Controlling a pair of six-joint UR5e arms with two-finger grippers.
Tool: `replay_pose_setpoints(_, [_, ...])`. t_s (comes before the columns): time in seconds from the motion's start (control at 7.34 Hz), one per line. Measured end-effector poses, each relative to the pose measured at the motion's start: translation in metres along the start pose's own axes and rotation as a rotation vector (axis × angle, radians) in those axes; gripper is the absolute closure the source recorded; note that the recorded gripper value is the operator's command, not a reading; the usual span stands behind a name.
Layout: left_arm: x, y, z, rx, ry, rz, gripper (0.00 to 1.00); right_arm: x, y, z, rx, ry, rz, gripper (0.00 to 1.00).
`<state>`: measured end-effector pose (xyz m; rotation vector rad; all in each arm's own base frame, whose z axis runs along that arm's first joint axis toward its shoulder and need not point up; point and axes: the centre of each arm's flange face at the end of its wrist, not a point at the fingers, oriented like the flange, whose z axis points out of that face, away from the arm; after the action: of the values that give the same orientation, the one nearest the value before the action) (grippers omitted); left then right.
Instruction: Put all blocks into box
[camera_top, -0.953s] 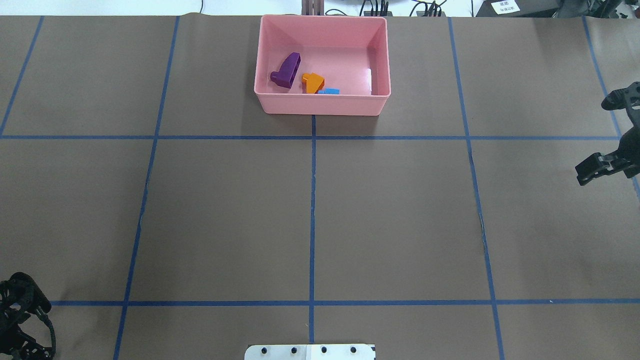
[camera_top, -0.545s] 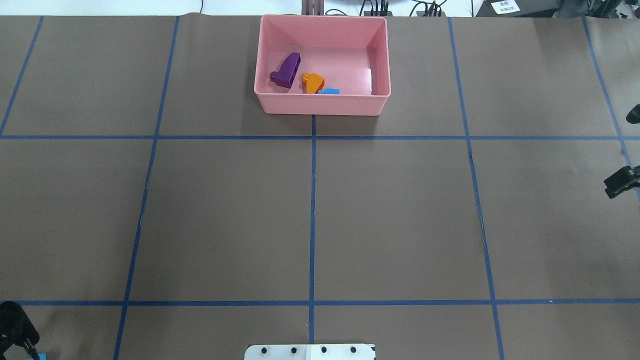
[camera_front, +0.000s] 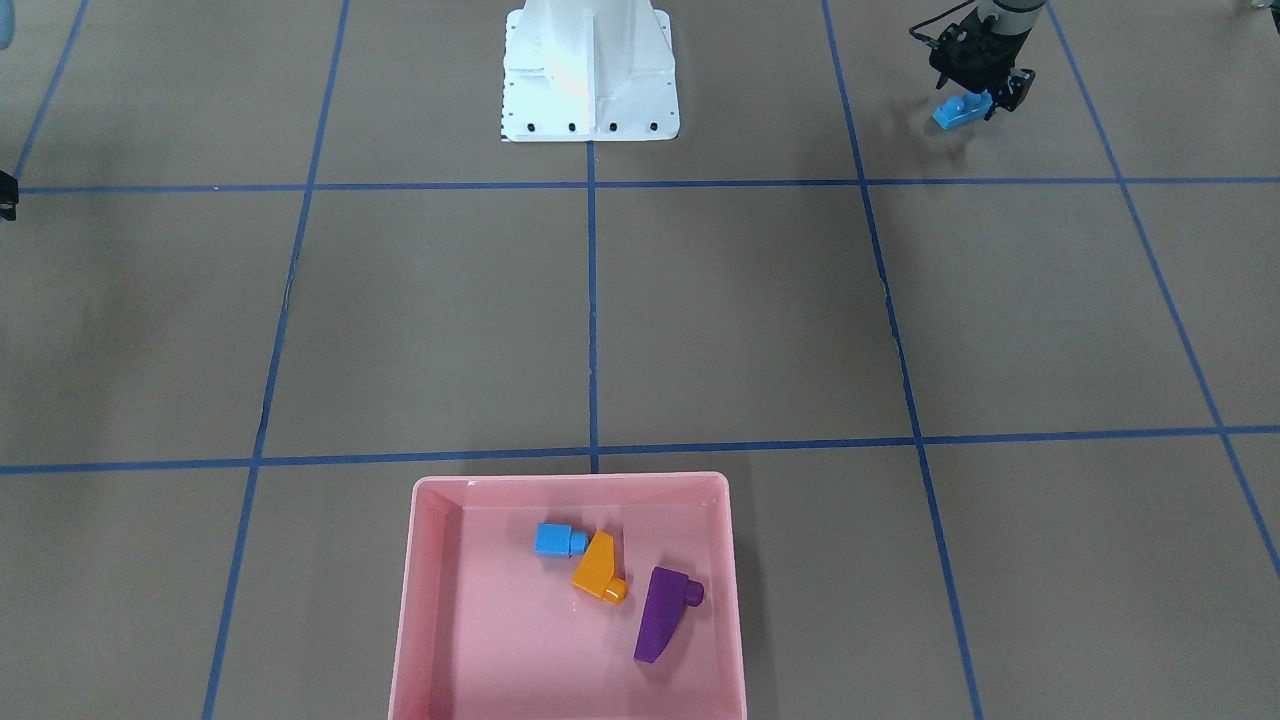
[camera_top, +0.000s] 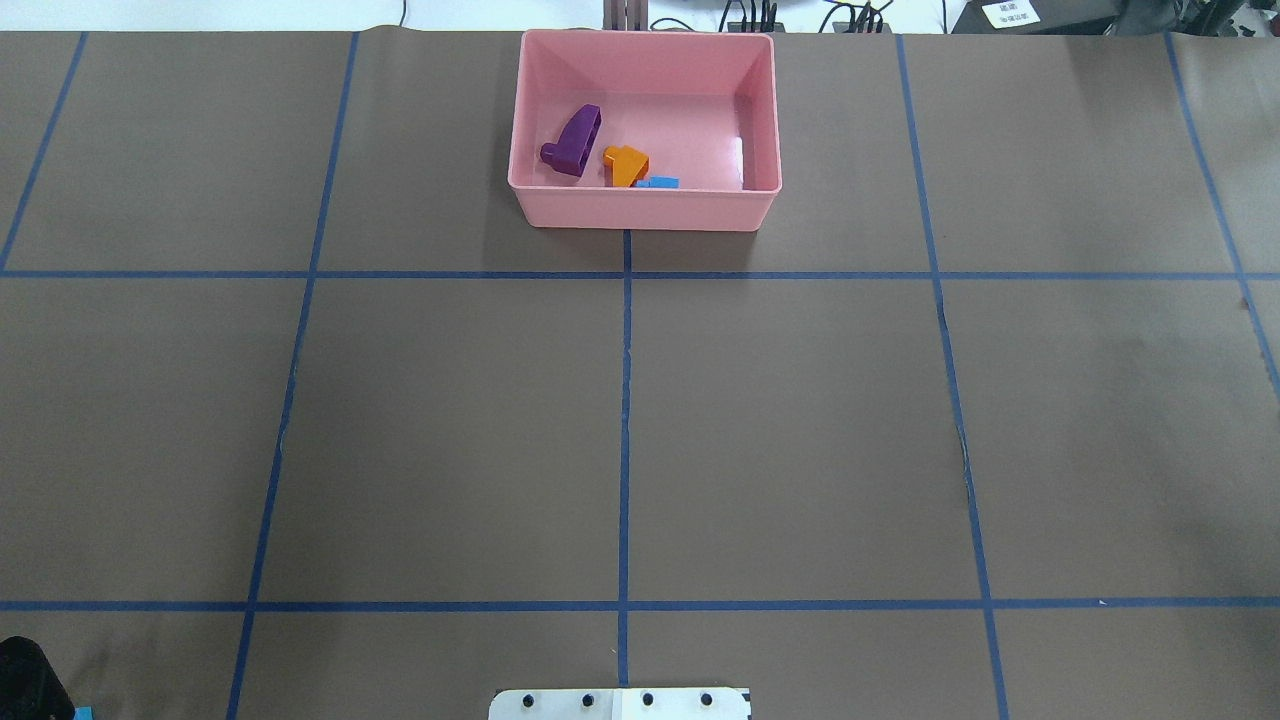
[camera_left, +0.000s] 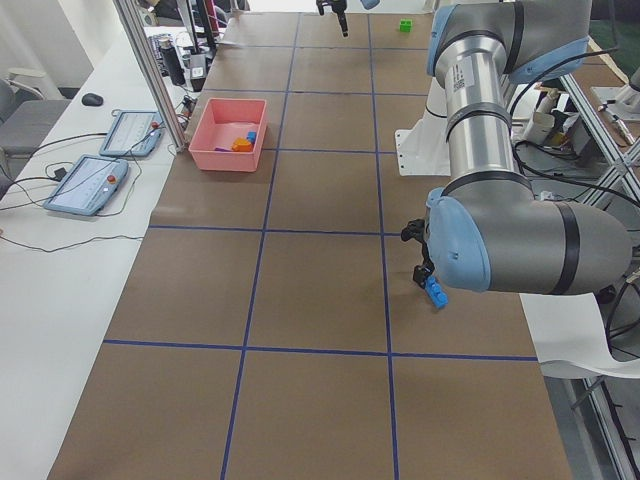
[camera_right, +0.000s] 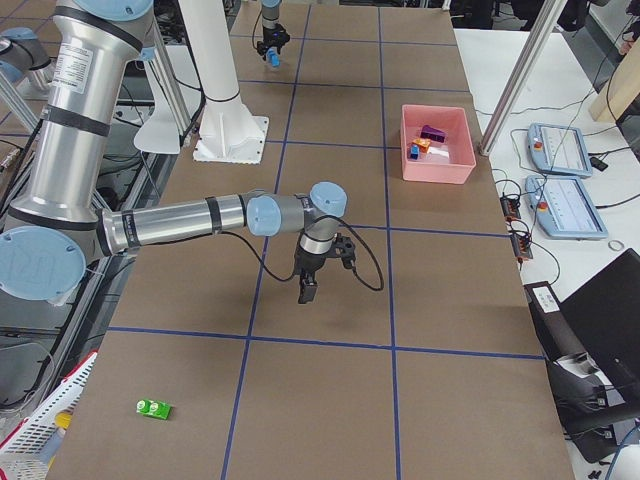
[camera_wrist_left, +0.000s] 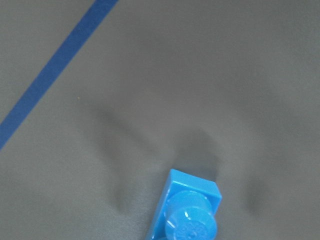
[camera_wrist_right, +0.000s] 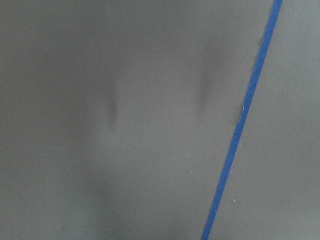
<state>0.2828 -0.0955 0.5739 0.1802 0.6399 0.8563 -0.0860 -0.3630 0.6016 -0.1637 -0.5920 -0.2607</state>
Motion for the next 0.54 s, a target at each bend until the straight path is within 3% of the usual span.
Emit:
replay_pose_setpoints(0.14, [0.001,0.0,0.001,-0.001,0.0,0.001,0.41,0.015,0.017,0.009,-0.026,-0.014,-0.013,0.02])
replay_pose_setpoints(0.41, [0.0,0.001,0.002,-0.003,-0.005,0.001,1.0,0.045,0.052,0.023,-0.063,-0.032,-0.049,0.02])
replay_pose_setpoints(0.54, [-0.001,0.0,0.002,0.003,-0.009,0.0,1.0,0.061,0.068,0.032,-0.076,-0.038,-0.079,0.02])
